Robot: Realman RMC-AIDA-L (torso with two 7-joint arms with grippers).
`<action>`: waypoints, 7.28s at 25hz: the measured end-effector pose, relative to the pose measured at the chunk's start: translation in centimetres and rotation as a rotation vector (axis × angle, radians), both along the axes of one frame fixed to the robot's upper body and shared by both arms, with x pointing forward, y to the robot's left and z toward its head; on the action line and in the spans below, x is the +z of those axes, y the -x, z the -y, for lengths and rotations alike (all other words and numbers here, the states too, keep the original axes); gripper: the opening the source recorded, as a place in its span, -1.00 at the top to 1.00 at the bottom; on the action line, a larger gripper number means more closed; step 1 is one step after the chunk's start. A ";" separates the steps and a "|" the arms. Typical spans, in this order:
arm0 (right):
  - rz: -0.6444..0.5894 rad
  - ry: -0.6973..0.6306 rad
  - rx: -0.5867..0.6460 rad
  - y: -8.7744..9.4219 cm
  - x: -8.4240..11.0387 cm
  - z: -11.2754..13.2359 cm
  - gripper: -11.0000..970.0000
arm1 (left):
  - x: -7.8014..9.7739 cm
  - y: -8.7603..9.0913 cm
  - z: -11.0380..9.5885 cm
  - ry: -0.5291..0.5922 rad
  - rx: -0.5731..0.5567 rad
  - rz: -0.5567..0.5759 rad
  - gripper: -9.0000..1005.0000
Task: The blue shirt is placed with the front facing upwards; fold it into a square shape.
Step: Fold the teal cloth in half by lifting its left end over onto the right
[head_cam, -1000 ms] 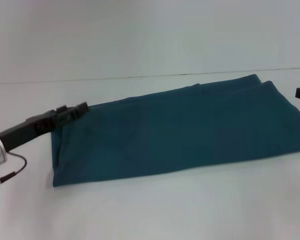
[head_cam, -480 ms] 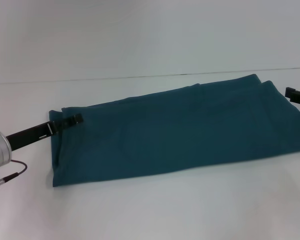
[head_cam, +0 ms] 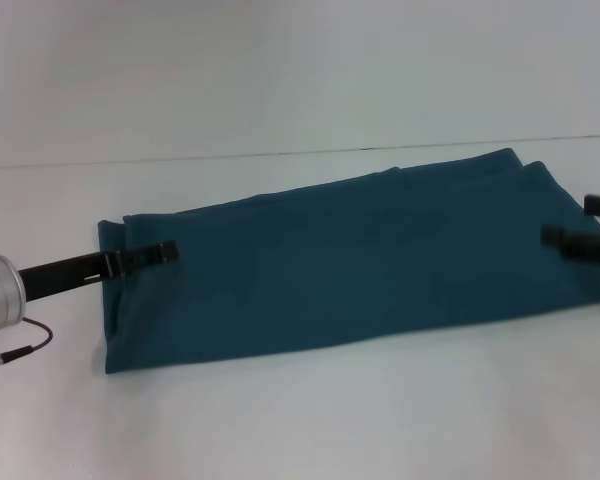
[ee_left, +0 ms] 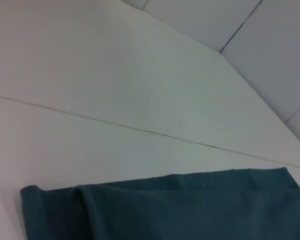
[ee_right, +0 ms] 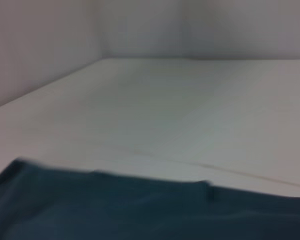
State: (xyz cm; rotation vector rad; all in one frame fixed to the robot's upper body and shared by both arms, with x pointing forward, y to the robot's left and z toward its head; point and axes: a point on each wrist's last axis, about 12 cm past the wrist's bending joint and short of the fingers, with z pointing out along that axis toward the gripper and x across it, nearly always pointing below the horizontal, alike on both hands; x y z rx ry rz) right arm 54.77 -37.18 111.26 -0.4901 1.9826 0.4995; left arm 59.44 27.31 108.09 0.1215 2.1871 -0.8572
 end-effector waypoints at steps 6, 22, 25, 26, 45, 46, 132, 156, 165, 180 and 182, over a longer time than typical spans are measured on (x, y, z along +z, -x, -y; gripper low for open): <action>0.058 0.023 0.316 4.5 0.6 0.3 -0.90 | 0.2 0.2 -0.6 0.011 0.012 -0.019 -0.74; 0.079 -0.017 0.516 9.0 1.8 0.2 -0.89 | 1.0 -0.6 -0.9 0.018 0.044 -0.088 -0.74; 0.082 -0.022 0.516 8.8 1.7 0.0 -0.89 | 0.8 -0.8 -1.0 0.008 0.062 -0.106 -0.74; 0.084 -0.024 0.516 8.7 1.7 -0.1 -0.89 | 0.7 -0.8 -1.0 -0.002 0.066 -0.113 -0.74; 0.086 -0.053 0.530 8.2 1.4 -1.3 -0.89 | -1.6 -1.1 -0.1 -0.130 0.119 -0.136 -0.75; 0.086 -0.053 0.528 8.2 1.4 -1.3 -0.89 | -1.6 -1.1 -0.1 -0.130 0.121 -0.136 -0.75; 0.077 -0.042 0.493 7.2 0.7 -1.7 -0.89 | -1.8 -1.2 1.3 -0.109 0.089 -0.209 -0.76; 0.070 -0.052 0.484 7.6 0.2 -1.7 -0.89 | -1.5 -1.8 3.6 -0.083 0.032 -0.218 -0.74; 0.064 -0.058 0.481 7.8 0.0 -1.6 -0.89 | -1.5 -1.8 4.6 -0.138 -0.021 -0.203 -0.28; 0.063 -0.066 0.473 8.0 -0.2 -1.5 -0.89 | -0.7 -2.0 3.7 -0.135 0.006 -0.166 0.59; 0.064 -0.066 0.472 7.9 -0.2 -1.5 -0.89 | -0.6 -1.9 3.1 -0.133 0.024 -0.157 0.71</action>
